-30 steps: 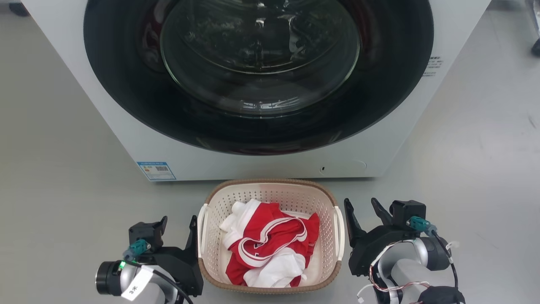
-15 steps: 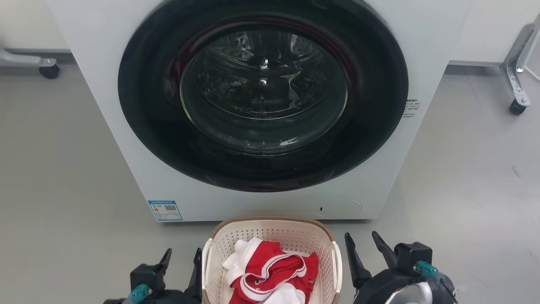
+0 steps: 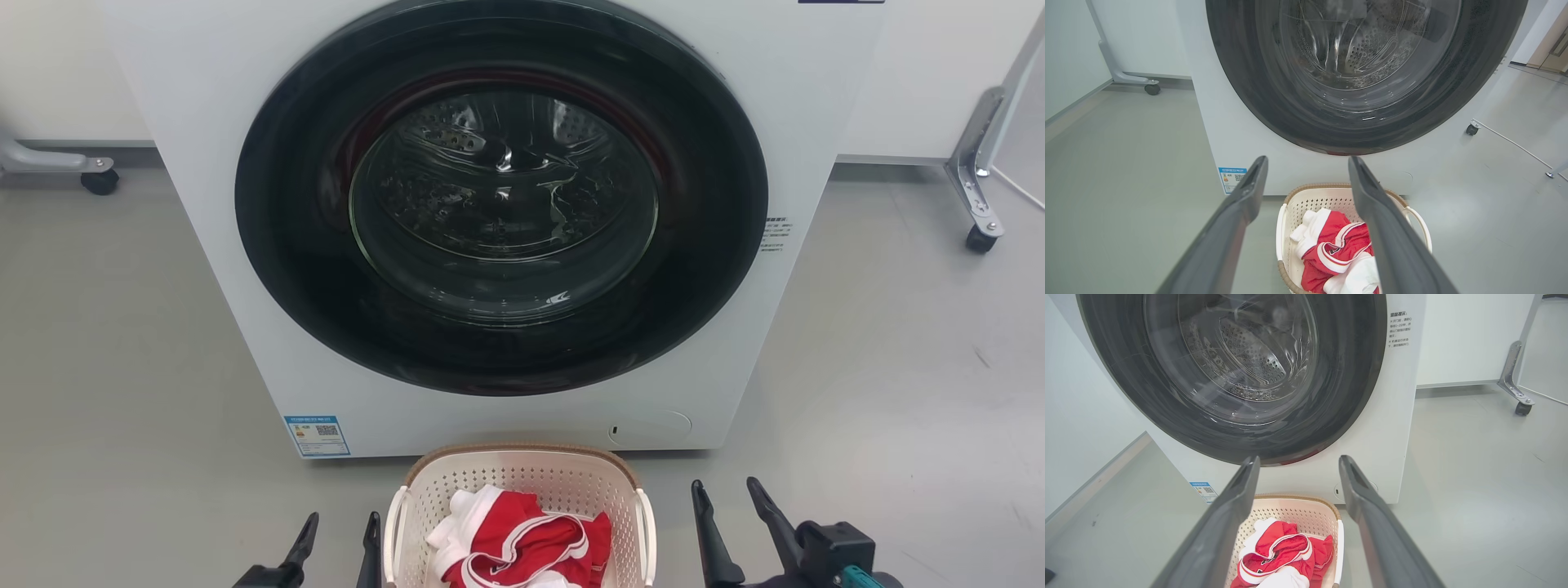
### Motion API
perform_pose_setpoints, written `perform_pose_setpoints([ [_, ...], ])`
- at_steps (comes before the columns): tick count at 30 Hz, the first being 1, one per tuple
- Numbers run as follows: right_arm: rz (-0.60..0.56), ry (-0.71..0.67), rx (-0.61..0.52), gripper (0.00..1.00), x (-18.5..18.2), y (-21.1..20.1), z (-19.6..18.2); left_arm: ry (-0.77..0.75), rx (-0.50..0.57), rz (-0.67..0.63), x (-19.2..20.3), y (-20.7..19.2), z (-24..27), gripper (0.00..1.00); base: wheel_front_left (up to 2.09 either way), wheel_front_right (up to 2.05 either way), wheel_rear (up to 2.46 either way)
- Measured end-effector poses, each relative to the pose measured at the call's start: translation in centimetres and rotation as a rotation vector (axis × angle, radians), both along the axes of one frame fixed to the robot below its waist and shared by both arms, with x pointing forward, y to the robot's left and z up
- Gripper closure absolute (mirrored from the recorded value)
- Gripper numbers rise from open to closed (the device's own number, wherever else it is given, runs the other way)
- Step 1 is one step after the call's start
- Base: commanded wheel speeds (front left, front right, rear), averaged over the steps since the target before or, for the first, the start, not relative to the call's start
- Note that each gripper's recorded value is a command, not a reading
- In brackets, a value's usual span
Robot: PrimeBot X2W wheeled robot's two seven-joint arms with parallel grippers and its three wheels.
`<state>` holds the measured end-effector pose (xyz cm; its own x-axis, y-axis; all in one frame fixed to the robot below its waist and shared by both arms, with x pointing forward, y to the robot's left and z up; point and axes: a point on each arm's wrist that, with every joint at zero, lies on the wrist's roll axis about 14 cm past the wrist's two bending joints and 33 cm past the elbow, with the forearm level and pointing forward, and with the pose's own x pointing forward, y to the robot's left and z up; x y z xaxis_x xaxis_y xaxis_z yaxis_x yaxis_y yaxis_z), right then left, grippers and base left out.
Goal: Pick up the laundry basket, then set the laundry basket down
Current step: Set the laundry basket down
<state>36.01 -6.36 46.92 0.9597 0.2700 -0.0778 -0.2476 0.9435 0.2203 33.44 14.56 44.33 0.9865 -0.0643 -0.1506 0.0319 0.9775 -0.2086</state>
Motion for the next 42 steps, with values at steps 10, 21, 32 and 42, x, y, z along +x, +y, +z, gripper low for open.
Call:
perform_pose_setpoints([
  [10, -0.034, -0.062, 0.011, 0.00, -1.6, -0.7, 1.5, -0.057, -0.003, 0.022, -1.1, 0.5, 1.6, 0.00, 0.00, 0.00, 0.00],
  [21, -0.072, -0.119, -0.006, 0.00, -2.4, -1.7, 2.9, -0.080, 0.003, 0.047, -2.1, 1.2, 2.2, 0.00, 0.00, 0.00, 0.00],
  [32, -0.085, -0.146, -0.019, 0.00, -2.6, -2.0, 3.5, -0.099, 0.000, 0.052, -2.0, 1.1, 2.8, 0.00, 0.00, 0.00, 0.00],
  [42, -0.088, -0.159, -0.022, 0.00, -2.4, -2.0, 3.9, -0.102, -0.003, 0.072, -2.0, 1.4, 2.9, 0.00, 0.00, 0.00, 0.00],
])
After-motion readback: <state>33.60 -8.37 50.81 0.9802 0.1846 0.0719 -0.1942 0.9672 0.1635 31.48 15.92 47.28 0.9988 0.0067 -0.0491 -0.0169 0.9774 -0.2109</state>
